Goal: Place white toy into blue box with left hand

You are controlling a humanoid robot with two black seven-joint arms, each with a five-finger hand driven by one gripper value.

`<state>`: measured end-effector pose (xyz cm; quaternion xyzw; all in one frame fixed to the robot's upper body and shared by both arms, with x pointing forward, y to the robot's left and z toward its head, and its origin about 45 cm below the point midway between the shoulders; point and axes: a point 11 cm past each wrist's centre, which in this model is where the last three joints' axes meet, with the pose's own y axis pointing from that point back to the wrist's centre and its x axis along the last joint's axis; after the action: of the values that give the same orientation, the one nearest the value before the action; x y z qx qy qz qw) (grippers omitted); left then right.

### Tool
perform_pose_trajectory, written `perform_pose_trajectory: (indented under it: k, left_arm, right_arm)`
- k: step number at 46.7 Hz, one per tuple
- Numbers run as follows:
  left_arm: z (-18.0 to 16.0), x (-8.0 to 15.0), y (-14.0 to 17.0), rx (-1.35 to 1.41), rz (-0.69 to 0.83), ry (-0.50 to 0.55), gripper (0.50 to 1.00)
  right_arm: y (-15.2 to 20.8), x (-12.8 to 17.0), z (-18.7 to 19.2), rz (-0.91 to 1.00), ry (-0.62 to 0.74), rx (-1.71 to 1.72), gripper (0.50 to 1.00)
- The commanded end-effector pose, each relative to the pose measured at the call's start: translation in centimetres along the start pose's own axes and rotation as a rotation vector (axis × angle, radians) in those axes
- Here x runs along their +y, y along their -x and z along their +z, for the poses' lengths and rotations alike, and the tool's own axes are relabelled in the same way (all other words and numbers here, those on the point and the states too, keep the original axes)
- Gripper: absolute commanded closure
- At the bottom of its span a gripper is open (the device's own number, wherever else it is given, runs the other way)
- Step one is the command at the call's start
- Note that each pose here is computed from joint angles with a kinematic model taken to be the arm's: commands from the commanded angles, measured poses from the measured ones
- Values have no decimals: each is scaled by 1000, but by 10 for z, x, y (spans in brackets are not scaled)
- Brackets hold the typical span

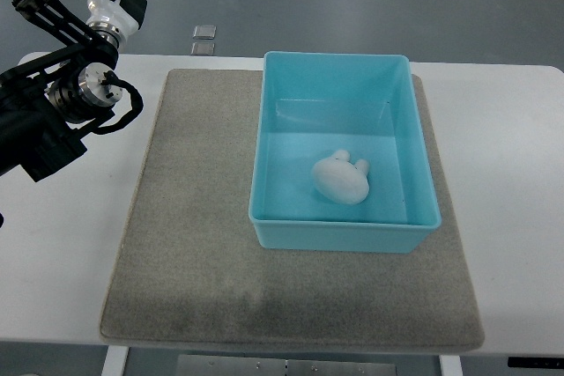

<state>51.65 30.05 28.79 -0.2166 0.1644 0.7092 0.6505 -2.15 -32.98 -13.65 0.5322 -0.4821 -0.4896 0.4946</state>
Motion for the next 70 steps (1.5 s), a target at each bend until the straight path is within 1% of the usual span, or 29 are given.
perform_pose_trajectory:
  k: [1, 7, 9, 13, 17, 23, 31, 35, 38, 51, 62, 70]
  left_arm:
    - [2, 0, -2, -9, -12, 6, 506]
    - [-1, 1, -3, -14, -4, 0, 506]
    - [-6, 3, -2, -17, -8, -12, 506]
    - [-19, 10, -11, -36, -7, -45, 506]
    - [-23, 11, -11, -37, -15, -61, 506]
    - [-30, 16, 4, 63, -71, -101, 506]
    - [-37, 19, -2, 178, -37, -161, 506]
    - [-43, 21, -6, 198, -29, -211, 506]
    - [-47, 24, -9, 205, -30, -229, 506]
    - [-45, 28, -20, 307, -37, -190, 506]
    - [-45, 28, -19, 330, -40, -182, 506]
    - [-46, 31, -26, 359, -25, -171, 506]
  right_arm:
    - [0, 0, 0, 0, 0, -1, 564]
    - [0, 0, 0, 0, 0, 0, 564]
    - [0, 0, 0, 0, 0, 0, 564]
    - [0, 0, 0, 0, 0, 0, 564]
    - [0, 0, 0, 0, 0, 0, 564]
    - [0, 0, 0, 0, 0, 0, 564]
    - [0, 0, 0, 0, 0, 0, 564]
    - [0, 0, 0, 0, 0, 0, 564]
    - [0, 0, 0, 0, 0, 0, 564]
    - [0, 0, 0, 0, 0, 0, 564]
    - [0, 0, 0, 0, 0, 0, 564]
    - [4, 0, -1, -17, -2, -3, 564]
